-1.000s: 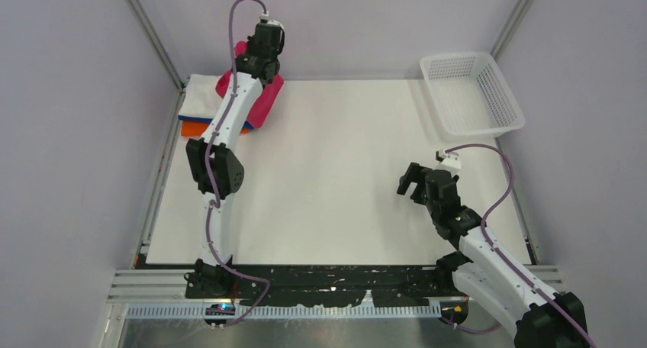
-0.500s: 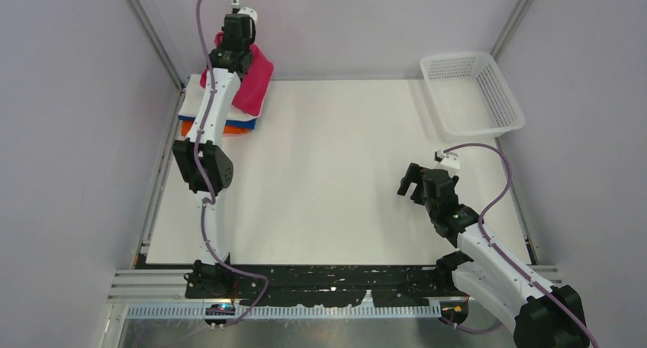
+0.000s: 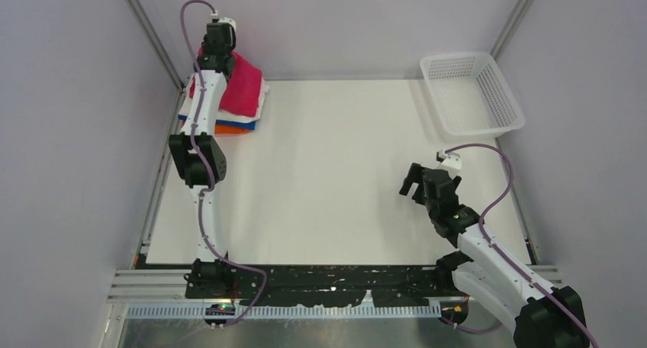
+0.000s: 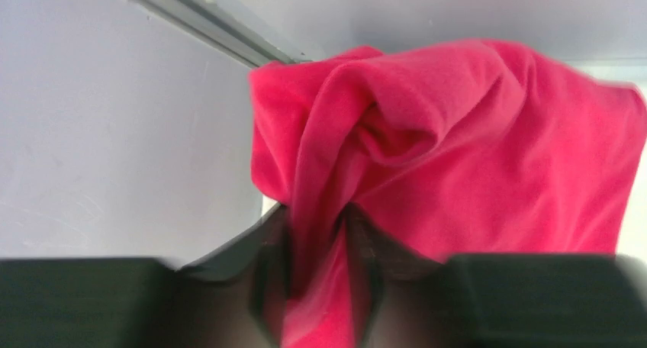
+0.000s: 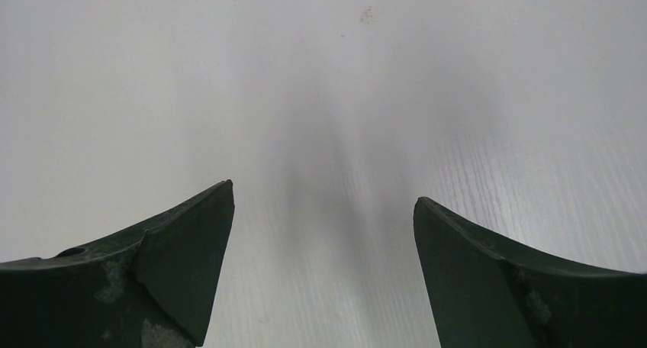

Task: Fold and stack the t-shirts
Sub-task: Put the neatly folded tshirt into the corner of the board with the left arm

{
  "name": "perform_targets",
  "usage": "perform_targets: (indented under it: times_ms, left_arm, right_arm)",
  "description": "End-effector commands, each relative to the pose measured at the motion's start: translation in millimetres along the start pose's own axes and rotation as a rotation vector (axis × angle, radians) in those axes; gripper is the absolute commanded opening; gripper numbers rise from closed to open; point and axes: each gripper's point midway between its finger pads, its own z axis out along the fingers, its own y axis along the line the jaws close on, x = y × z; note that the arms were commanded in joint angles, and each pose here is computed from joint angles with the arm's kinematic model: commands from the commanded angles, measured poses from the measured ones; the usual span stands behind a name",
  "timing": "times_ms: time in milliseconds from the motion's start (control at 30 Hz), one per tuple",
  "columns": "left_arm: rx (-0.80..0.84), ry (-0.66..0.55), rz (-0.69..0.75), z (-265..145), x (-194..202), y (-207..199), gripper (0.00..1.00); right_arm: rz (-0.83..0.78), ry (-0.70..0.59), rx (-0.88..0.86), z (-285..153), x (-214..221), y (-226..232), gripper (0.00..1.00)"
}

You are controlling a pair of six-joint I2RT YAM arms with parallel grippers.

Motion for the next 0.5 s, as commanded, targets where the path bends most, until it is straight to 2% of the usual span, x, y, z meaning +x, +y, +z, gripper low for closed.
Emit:
perform_targets:
  times_ms: [0,33,67,167,233,367,467]
  left_arm:
    - [-0.123,-0.115,-0.098,4,-31,41,0.63]
    - [-0.145,-0.118,-0.108,5,-32,47,0.89]
    - [-0.166,-0.120,-0.122,3,-34,52,0.98]
    - [-0.229,-0.134,-0.203,-16,-43,73,1.00]
    - [-0.198,-0.145,-0.267,-40,-52,81,1.00]
    - [-0.021,-0.177,-0.462,-98,-67,78,1.00]
    - [0.212,-0.190,-0.579,-145,-70,53,1.00]
  right_arm:
    - [0.014,-0.054,0.010,-4,-18,1,0.95]
    - [0.016,-0.053,0.010,-4,-18,1,0.96]
    - [0.017,-0.054,0.011,-4,-18,0,0.95]
    - [0.030,-0.064,0.011,-8,-25,1,0.95]
    - [0.042,-0.069,0.011,-12,-28,2,0.95]
    - [0.071,-0.085,-0.029,-19,-34,8,0.95]
    - [0.085,-0.083,-0.081,-24,-37,17,0.95]
